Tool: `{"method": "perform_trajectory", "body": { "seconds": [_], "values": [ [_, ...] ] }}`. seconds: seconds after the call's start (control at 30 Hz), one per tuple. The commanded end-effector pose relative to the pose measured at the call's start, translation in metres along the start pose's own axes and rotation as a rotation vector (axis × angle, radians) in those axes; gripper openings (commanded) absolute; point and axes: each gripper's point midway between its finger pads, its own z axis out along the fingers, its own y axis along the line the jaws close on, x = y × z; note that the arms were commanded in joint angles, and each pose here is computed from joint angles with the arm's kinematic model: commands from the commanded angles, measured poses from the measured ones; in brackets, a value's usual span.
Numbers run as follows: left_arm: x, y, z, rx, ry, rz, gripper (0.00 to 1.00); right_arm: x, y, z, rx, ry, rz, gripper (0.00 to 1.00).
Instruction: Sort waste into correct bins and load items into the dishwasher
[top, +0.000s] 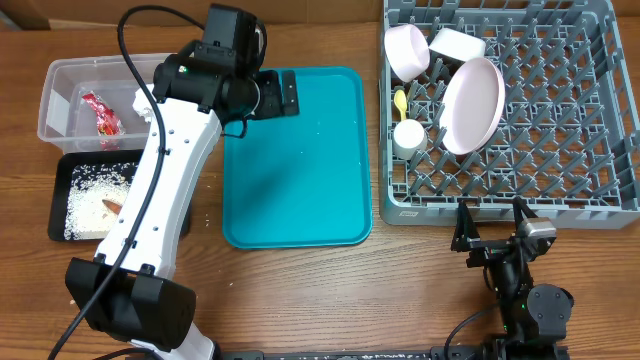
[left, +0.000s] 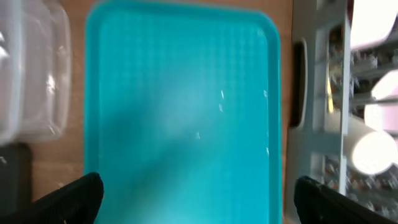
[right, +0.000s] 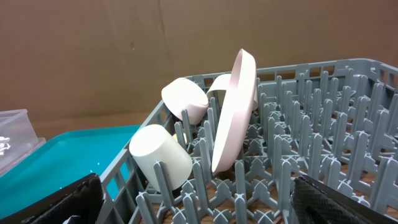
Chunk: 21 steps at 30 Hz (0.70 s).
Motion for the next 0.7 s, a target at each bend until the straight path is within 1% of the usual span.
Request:
{"method": "perform_trajectory", "body": {
  "seconds": [0.0,0.1,0.17,0.23,0.33,0.4,0.53,0.67],
  "values": [
    [-0.027,-0.003,-0.036,-0.039,-0.185,0.12,1.0,0.002,-0.002,0.0,0.011,-0.006,0.007,1.0],
    [-0.049,-0.015,-0.064,-0.001,-0.373,0.24,1.0,0.001,-0.002,0.0,0.011,-0.006,0.007,1.0],
    [-0.051,-0.013,-0.081,0.013,-0.476,0.268,1.0,0.001,-0.002,0.0,0.011,-0.006,0.007,1.0],
    [-0.045,-0.002,-0.098,0.017,-0.564,0.256,1.0,0.002,-0.002,0.0,0.011,-0.006,0.007,1.0],
    [-0.022,0.023,-0.118,0.04,-0.677,0.226,1.0,0.001,-0.002,0.0,0.011,-0.006,0.007,1.0],
    [0.0,0.042,-0.125,0.049,-0.734,0.209,1.0,0.002,-0.002,0.0,0.011,-0.006,0.007,1.0],
    [0.048,0.074,-0.126,0.044,-0.818,0.183,1.0,0.002,-0.002,0.0,0.011,-0.005,0.007,1.0],
    [0.087,0.094,-0.122,0.028,-0.926,0.174,1.0,0.001,-0.002,0.0,0.011,-0.006,0.007,1.0]
  ]
}}
